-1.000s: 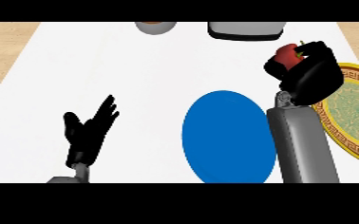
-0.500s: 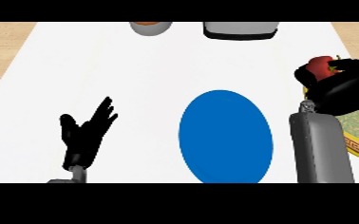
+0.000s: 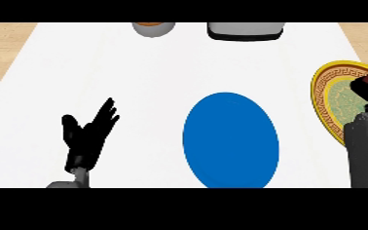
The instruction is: Pick the bell pepper from the plate and place it in the plate
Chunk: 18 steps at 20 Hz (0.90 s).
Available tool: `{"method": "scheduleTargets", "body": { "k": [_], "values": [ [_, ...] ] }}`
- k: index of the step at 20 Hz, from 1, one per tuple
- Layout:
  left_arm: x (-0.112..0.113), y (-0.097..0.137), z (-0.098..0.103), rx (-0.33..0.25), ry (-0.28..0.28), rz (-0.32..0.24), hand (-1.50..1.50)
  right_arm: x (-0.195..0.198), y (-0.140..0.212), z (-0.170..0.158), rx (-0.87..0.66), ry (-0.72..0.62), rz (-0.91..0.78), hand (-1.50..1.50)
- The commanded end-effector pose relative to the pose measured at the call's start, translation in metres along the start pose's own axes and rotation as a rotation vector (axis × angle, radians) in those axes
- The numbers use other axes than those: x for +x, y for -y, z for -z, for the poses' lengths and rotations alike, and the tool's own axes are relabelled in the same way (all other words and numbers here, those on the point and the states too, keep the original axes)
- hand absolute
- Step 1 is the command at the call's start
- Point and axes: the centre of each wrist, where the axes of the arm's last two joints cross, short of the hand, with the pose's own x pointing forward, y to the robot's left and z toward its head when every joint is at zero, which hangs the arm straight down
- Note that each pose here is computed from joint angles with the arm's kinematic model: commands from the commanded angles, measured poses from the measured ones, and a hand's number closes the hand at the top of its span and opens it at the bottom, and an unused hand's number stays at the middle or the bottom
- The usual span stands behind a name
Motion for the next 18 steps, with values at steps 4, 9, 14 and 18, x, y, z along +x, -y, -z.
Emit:
{"method": "scheduleTargets", "body": {
  "k": [4,9,14,18],
  "values": [
    [0.006,-0.003,-0.004,0.003,-0.023,-0.008,0.0,-0.051,0.001,0.057,-0.055,-0.06,0.036,1.5],
    [-0.015,0.007,-0.013,-0.027,-0.018,-0.001,0.0,-0.071,-0.015,0.056,0.241,-0.248,-0.204,-1.5],
    [0.001,0.011,0.001,-0.022,-0.004,0.002,0.0,-0.089,-0.014,0.07,0.323,-0.238,-0.073,-1.5],
    [0.003,0.001,0.003,-0.018,0.005,0.013,0.0,-0.087,-0.016,0.069,0.297,-0.182,0.069,-1.5]
  ]
}}
